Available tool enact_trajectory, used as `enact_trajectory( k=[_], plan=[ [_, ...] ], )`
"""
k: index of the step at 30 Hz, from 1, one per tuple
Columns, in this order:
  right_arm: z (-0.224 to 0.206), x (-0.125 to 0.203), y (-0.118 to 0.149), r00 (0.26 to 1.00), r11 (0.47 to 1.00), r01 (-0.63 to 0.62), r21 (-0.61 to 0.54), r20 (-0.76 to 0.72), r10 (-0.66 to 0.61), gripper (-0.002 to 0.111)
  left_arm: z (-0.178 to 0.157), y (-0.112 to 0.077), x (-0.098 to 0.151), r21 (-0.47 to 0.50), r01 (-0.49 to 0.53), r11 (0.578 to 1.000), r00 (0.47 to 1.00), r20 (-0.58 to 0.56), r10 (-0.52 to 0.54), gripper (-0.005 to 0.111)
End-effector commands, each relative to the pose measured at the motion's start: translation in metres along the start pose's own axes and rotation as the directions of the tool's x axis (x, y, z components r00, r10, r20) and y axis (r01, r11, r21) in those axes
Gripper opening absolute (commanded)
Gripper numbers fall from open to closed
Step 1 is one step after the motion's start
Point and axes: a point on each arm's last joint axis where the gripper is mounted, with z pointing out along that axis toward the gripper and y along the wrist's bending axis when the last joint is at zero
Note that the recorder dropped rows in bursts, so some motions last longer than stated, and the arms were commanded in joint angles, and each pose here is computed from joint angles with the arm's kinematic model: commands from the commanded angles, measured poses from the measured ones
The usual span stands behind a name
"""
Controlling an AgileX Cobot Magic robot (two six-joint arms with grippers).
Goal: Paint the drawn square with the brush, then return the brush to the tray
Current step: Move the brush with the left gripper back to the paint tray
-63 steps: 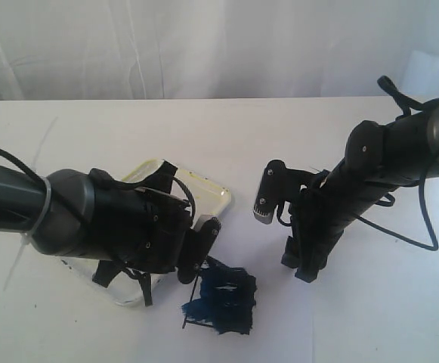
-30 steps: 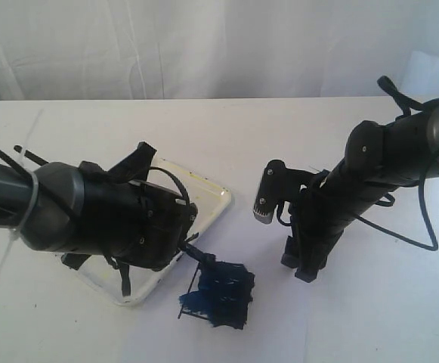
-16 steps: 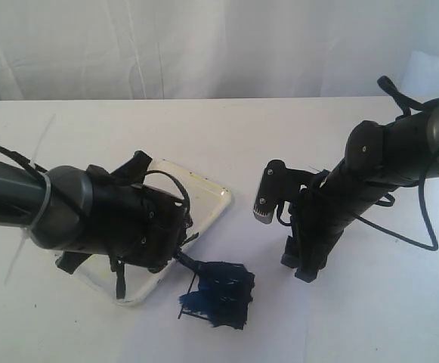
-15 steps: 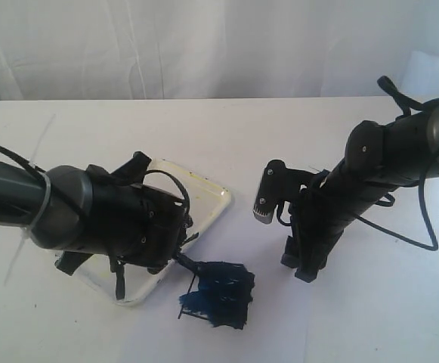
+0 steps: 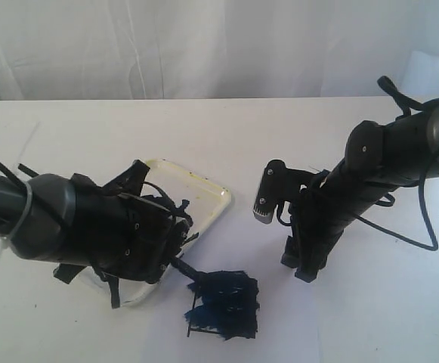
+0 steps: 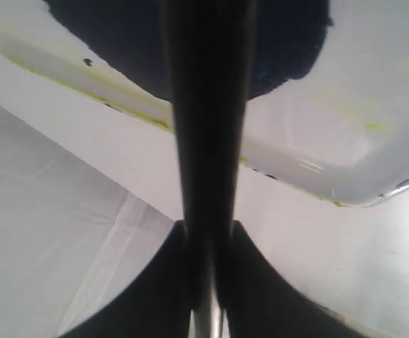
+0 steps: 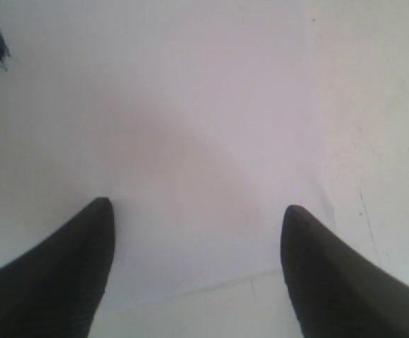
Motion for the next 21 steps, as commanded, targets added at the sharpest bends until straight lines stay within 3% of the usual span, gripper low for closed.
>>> enact_trajectory(
  k=[1, 6, 16, 21],
  plan=[
    [0.002, 0.002, 0.000, 1.000, 1.000, 0.014, 0.001, -0.009, -0.014, 0.063, -0.008, 0.003, 0.006, -0.019, 0.005, 1.000, 1.000, -0.023, -0.006, 0.000],
    [0.002, 0.002, 0.000, 1.000, 1.000, 0.014, 0.001, -0.009, -0.014, 0.063, -0.006, -0.008, -0.002, -0.018, -0.079, 0.997, 0.996, 0.038, 0.079, 0.000],
    [0.002, 0.002, 0.001, 1.000, 1.000, 0.014, -0.003, -0.011, -0.014, 0.063, -0.001, -0.014, -0.008, -0.010, -0.112, 0.994, 0.993, 0.041, 0.112, 0.000],
    [0.002, 0.002, 0.001, 1.000, 1.000, 0.014, -0.003, -0.011, -0.014, 0.063, 0.007, -0.016, -0.007, -0.001, -0.156, 0.988, 0.984, -0.081, 0.156, 0.000]
  ],
)
